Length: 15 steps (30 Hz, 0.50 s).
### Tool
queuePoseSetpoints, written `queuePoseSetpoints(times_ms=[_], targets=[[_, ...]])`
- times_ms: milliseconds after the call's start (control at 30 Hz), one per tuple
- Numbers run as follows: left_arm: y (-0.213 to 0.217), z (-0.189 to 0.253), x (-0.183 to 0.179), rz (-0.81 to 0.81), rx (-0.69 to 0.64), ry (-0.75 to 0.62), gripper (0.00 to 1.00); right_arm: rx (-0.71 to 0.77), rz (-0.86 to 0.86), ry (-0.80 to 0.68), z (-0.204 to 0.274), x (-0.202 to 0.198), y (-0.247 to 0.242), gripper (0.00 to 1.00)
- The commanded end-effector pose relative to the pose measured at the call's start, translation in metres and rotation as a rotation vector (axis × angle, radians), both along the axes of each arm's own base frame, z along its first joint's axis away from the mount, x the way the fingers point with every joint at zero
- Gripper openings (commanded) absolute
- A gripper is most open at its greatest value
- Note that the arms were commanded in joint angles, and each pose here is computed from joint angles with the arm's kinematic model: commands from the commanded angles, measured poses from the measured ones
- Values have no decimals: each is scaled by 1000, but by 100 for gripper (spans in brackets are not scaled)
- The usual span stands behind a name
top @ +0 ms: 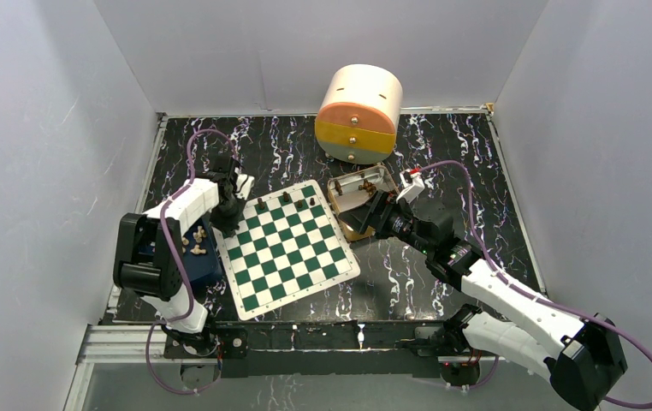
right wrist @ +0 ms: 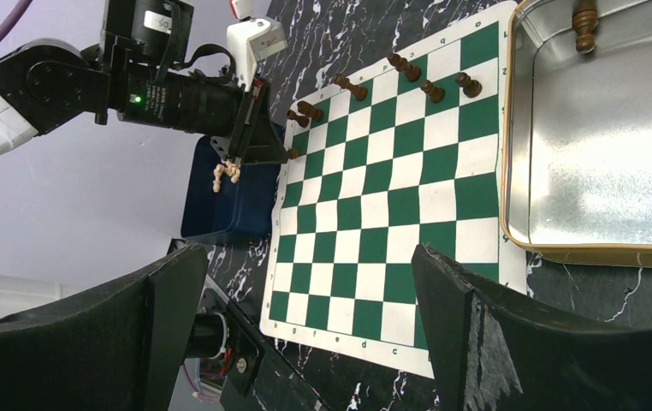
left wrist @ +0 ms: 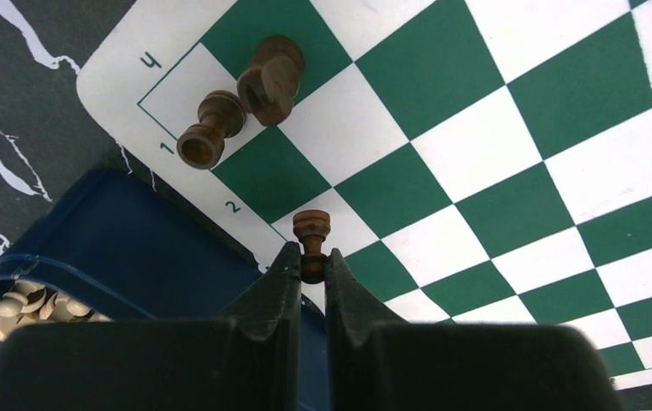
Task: Set up the chess pieces on the board
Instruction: Place the chess piece on the chessboard.
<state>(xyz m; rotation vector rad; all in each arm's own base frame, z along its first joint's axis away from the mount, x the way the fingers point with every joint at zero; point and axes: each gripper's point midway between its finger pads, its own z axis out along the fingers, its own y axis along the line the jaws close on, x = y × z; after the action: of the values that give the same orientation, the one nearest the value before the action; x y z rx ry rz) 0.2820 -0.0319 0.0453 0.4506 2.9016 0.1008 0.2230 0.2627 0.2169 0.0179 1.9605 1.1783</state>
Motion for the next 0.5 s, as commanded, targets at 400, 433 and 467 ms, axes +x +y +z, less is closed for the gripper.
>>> queuePoseSetpoints(times_ms=[400,433,467], targets=[[13,-7,5,23,58,-3,0,28,-9,-65,20,5,1,99],[13,-7,5,23,58,-4,0,29,-6,-64,19,5,2,99],[13,-7,6,25,58,-6,0,31,-7,-65,20,5,2,99]])
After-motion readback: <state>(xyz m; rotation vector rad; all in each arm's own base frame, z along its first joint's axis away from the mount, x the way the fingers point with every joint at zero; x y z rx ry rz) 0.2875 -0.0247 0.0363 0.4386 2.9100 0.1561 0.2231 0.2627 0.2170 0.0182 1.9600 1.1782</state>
